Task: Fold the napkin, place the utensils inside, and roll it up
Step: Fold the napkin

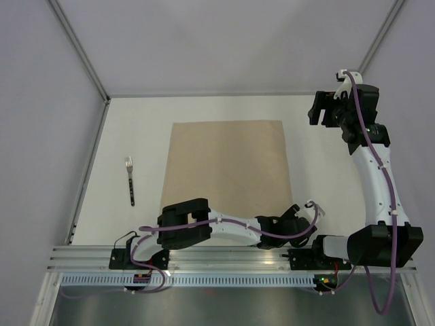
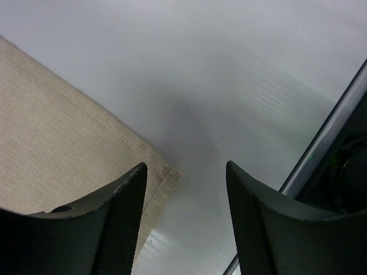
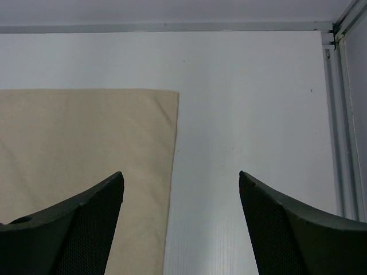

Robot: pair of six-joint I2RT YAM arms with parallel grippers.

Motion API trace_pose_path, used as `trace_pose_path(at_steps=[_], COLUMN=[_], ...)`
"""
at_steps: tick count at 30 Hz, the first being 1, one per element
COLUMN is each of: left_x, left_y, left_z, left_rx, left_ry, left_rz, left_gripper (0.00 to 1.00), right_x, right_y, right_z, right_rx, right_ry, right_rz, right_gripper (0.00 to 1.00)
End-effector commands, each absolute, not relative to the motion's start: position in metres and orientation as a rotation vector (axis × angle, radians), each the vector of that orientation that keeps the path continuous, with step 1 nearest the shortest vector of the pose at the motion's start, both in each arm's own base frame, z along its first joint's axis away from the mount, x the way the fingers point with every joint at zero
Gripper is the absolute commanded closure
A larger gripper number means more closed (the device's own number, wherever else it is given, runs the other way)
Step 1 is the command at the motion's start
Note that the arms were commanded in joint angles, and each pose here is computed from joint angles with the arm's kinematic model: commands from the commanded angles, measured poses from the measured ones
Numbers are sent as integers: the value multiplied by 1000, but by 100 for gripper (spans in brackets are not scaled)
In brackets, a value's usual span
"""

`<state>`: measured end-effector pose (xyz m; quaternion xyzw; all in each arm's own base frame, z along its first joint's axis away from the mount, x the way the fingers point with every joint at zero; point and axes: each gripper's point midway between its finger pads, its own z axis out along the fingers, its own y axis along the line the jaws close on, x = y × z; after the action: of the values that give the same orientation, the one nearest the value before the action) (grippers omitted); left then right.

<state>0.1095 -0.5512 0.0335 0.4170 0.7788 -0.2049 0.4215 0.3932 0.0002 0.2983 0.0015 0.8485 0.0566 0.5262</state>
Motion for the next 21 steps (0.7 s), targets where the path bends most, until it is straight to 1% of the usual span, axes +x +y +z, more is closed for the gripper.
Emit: trace_pose_path(at_steps=[1,4,11,13,15,16,17,21], left_x=[109,110,114,112,113,112,113,113], left_y=[-563,-560,-556,-556,-556,-556,-555,-554], left_z=[39,33,24,21,21,19,19,18], left_rx=[1023,1028,1035,1043,1042,1047,1044,1040], left_ry=[1928,1932,1941,1942,1944,1945,1946,1952], left_rz=[-510,-487,-446,-445,-447,-444,-442,-437], left_gripper=[38,41,41,44,47,53,56,67], right_x=[394,394,394,394,394,394,393,392], right_y=[-1,-1,0,0,0,0,0,1], right_z=[306,305,302,302,304,303,304,307], right_rx=[17,13,9,11,10,9,11,7], right_ry=[2025,2024,2027,2026,2023,2024,2023,2014], right_rz=[131,136,142,141,140,140,140,140], right_gripper=[14,14,15,15,15,16,16,16])
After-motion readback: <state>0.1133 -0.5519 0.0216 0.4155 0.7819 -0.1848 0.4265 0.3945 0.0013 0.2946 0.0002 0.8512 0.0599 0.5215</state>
